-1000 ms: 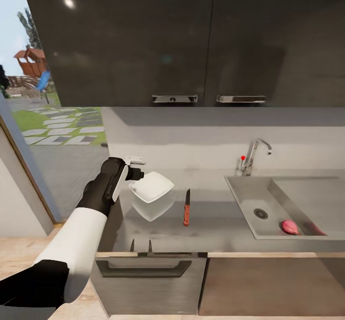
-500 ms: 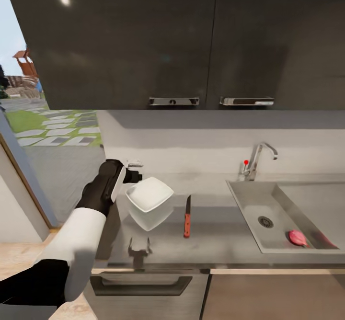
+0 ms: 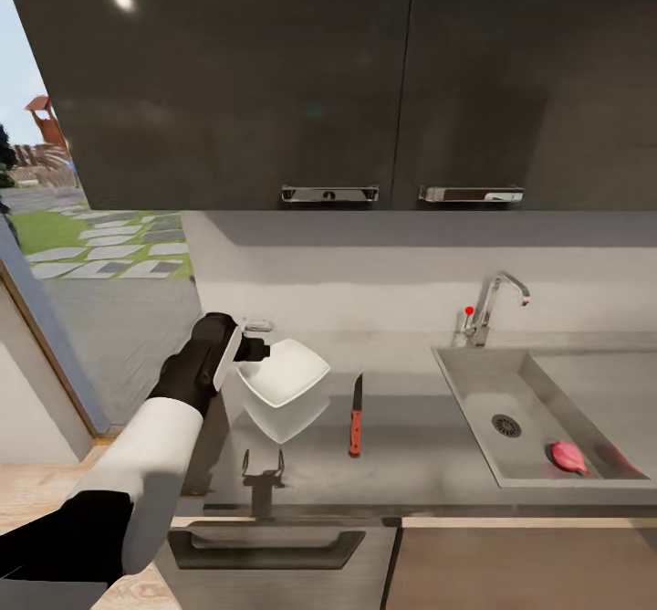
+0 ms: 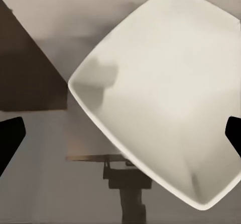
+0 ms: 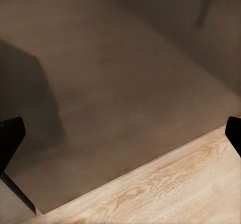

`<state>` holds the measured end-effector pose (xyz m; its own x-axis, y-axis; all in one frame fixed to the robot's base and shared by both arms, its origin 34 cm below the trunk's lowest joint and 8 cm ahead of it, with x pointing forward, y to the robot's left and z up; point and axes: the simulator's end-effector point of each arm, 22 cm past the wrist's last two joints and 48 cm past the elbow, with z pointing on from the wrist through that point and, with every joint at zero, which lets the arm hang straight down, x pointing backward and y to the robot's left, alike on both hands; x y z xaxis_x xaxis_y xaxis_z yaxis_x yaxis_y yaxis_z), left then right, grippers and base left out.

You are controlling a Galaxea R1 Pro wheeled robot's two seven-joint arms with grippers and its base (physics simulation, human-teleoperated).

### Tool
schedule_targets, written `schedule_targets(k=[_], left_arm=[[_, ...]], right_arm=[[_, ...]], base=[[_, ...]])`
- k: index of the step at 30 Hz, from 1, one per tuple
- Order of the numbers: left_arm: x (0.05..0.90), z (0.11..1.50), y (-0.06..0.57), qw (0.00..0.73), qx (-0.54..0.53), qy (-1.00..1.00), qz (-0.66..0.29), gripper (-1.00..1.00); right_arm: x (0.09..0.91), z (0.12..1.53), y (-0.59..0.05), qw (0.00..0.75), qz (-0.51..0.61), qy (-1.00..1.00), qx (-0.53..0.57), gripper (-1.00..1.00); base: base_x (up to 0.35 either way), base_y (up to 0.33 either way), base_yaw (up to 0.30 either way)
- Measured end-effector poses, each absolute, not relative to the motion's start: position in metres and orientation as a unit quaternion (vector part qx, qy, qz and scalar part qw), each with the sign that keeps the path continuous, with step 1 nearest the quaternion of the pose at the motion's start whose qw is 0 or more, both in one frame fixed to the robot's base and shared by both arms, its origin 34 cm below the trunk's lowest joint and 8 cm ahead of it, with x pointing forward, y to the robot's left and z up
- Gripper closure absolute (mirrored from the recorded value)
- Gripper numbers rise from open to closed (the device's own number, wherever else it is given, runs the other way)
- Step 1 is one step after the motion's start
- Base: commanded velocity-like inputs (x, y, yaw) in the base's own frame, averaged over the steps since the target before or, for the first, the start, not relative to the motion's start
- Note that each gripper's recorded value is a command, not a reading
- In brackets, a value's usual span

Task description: In the kitchen, take the Vidalia onion out of the sink, dice it on the chopping board with the paring knife, put the diced onion into the bowl on the countertop, then place both the paring knife and the chopping board into the sink.

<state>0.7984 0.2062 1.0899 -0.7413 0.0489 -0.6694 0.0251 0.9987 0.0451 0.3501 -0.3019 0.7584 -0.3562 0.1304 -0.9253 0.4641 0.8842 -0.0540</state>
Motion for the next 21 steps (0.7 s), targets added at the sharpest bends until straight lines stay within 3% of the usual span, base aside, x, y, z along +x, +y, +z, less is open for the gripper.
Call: schedule_targets(k=[21], left_arm=[[0.797,1.076,0.224,0.346,-0.013,0.938,0.002,-1.0]], right_arm=[[0.349,0.756,-0.299,0.534,-0.151,0.812,0.181,-1.0]], base=[[0.0,0.0,0.0]])
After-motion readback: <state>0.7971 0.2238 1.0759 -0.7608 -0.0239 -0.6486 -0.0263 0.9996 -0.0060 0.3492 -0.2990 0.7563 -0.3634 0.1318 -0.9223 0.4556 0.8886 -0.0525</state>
